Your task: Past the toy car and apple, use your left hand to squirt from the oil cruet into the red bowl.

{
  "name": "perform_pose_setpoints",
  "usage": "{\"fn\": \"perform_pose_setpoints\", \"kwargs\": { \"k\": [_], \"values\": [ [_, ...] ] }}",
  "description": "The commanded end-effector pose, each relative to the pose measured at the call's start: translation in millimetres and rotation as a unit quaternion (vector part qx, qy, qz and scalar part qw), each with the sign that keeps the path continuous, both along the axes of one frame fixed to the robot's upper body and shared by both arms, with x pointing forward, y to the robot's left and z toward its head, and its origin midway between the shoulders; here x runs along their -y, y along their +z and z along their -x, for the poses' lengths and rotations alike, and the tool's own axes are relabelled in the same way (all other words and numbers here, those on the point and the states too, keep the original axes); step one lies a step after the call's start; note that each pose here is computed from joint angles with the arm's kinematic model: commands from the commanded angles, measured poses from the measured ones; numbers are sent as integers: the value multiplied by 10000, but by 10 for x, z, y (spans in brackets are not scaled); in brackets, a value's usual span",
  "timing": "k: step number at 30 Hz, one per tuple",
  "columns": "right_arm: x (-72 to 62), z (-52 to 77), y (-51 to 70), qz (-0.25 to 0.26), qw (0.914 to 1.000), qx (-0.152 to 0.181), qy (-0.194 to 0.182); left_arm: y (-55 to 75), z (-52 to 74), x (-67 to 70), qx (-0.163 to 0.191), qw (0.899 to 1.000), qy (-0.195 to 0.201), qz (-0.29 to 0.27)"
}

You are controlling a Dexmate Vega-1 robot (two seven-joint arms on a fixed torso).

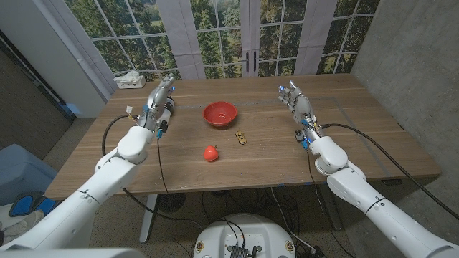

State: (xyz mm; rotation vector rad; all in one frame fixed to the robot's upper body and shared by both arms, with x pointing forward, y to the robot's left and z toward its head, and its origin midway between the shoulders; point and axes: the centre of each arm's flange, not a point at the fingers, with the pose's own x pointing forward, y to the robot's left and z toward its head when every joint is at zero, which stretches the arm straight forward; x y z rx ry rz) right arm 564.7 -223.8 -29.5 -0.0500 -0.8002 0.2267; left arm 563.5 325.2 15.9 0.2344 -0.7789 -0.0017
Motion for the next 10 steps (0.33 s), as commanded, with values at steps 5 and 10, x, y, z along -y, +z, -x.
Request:
{"fn": "perform_pose_setpoints", "kwargs": {
  "k": [5,10],
  "values": [
    [179,42,-127,-533,9975,179,-430,-80,-235,54,-28,9820,-1861,320],
    [161,-6,-124,-505,9979,192,-358,-172,-305,81,-130,9717,-2277,608]
  ]
}}
